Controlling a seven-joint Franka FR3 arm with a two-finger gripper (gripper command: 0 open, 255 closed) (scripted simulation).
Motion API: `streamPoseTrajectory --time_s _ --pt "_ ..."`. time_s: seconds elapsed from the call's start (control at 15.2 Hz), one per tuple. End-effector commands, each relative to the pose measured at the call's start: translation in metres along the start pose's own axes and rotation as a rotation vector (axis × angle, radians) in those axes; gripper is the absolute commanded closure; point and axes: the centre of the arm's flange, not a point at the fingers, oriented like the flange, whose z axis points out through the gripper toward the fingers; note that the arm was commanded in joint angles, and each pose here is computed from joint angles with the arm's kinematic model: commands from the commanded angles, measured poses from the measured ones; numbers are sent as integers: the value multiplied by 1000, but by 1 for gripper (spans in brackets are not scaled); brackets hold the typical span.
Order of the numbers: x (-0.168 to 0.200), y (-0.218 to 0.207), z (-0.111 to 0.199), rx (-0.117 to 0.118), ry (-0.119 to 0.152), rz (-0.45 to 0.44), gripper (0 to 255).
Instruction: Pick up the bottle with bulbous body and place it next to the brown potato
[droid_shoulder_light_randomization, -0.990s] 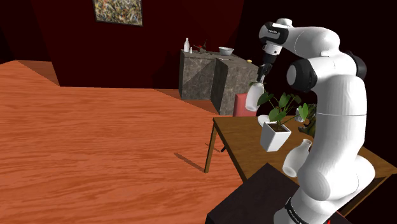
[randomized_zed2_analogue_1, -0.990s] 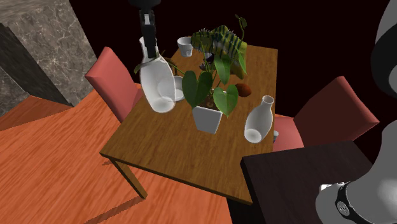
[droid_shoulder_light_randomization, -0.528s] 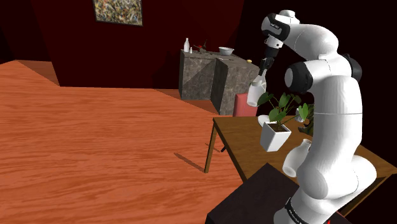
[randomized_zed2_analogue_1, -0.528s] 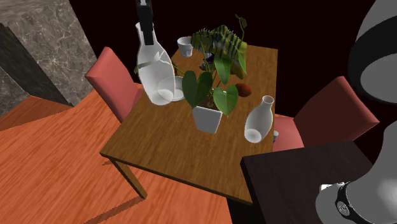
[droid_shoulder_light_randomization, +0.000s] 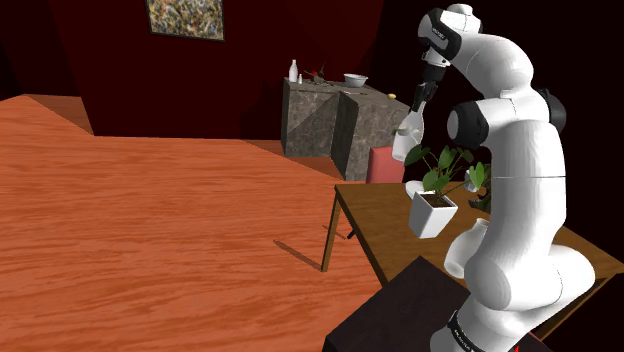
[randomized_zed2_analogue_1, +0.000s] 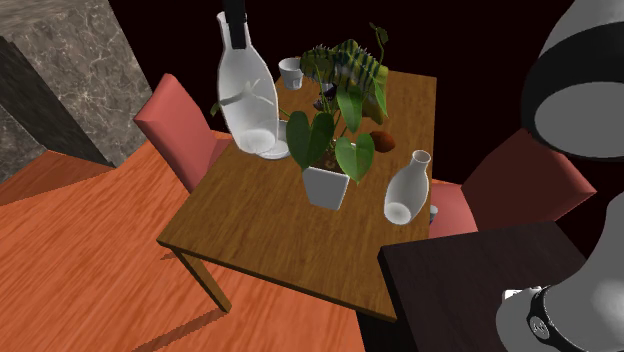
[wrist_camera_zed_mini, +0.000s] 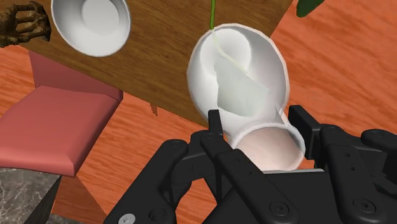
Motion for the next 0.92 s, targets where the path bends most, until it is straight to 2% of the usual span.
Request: streamPoseTrajectory --time_s 0.0,0.86 --pt "-25 5 -3 0 1 0 255" --pt "-192 41 -16 0 1 0 255"
